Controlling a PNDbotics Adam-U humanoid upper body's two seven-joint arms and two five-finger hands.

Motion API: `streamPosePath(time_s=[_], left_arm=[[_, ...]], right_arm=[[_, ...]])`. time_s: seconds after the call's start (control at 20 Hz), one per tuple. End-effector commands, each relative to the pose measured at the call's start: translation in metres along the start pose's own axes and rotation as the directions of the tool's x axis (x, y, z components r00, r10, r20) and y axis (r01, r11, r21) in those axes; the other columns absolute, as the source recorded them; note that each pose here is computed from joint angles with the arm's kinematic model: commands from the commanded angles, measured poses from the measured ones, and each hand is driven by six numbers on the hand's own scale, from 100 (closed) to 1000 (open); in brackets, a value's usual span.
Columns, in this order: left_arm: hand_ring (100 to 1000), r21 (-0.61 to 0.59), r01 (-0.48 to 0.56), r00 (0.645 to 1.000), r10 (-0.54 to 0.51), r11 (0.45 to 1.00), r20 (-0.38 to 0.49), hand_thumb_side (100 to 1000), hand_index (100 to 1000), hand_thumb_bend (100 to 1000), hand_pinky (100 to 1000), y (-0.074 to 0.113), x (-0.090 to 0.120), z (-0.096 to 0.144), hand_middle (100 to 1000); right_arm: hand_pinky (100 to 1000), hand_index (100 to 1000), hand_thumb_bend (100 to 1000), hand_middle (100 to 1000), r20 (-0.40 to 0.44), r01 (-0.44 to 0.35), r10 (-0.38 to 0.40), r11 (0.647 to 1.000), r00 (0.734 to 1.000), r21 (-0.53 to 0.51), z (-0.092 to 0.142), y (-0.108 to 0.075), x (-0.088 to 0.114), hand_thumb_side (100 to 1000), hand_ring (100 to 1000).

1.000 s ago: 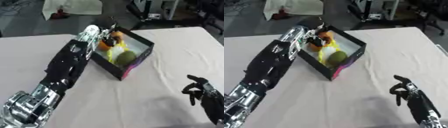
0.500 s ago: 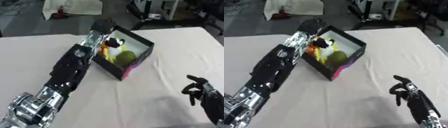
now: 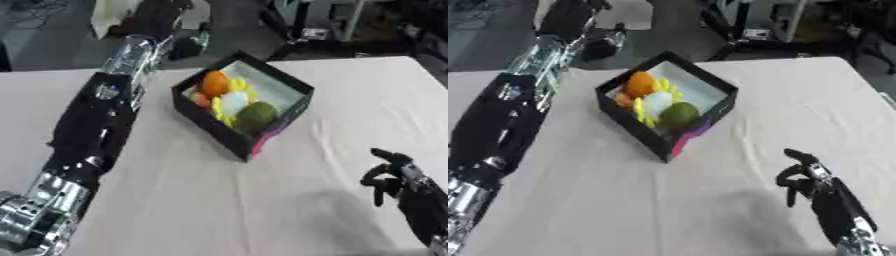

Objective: Pick up objects on the table and place them in the box.

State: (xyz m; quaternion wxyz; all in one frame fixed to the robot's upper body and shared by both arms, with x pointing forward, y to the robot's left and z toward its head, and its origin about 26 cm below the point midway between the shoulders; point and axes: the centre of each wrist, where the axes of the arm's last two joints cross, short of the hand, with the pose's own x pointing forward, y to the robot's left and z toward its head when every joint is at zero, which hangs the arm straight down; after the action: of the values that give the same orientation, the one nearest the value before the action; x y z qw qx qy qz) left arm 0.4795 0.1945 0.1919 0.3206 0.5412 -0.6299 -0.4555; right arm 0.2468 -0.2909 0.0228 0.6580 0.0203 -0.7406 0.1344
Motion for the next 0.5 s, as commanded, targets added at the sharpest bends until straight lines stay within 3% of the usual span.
streamPosePath(time_s=[0.05,0.3,0.45,0.5], left_arm=[[615,0.143,-0.025,0.999,0.031,0.989,-0.043,870,812,100,650,0.026,-0.042,0.009,670],[587,0.190,-0.121,0.969,0.158,0.974,-0.190,945,797,100,614,0.018,-0.073,0.043,636],[576,0.148,-0.207,0.923,0.243,0.967,-0.298,971,792,100,604,0.000,-0.083,0.066,622],[570,0.121,-0.262,0.896,0.288,0.957,-0.339,984,790,100,600,-0.019,-0.084,0.091,615]], right_arm=[[737,881,100,510,0.024,-0.013,0.014,0.999,1.000,-0.031,-0.002,-0.005,0.006,1000,285],[733,873,100,504,0.066,-0.005,0.012,0.995,0.998,-0.098,-0.003,-0.009,0.010,1000,284],[733,872,100,503,0.075,0.006,0.004,0.992,0.997,-0.129,-0.001,-0.009,0.010,1000,302],[733,872,100,503,0.074,0.010,0.000,0.991,0.997,-0.134,-0.001,-0.008,0.008,1000,315]])
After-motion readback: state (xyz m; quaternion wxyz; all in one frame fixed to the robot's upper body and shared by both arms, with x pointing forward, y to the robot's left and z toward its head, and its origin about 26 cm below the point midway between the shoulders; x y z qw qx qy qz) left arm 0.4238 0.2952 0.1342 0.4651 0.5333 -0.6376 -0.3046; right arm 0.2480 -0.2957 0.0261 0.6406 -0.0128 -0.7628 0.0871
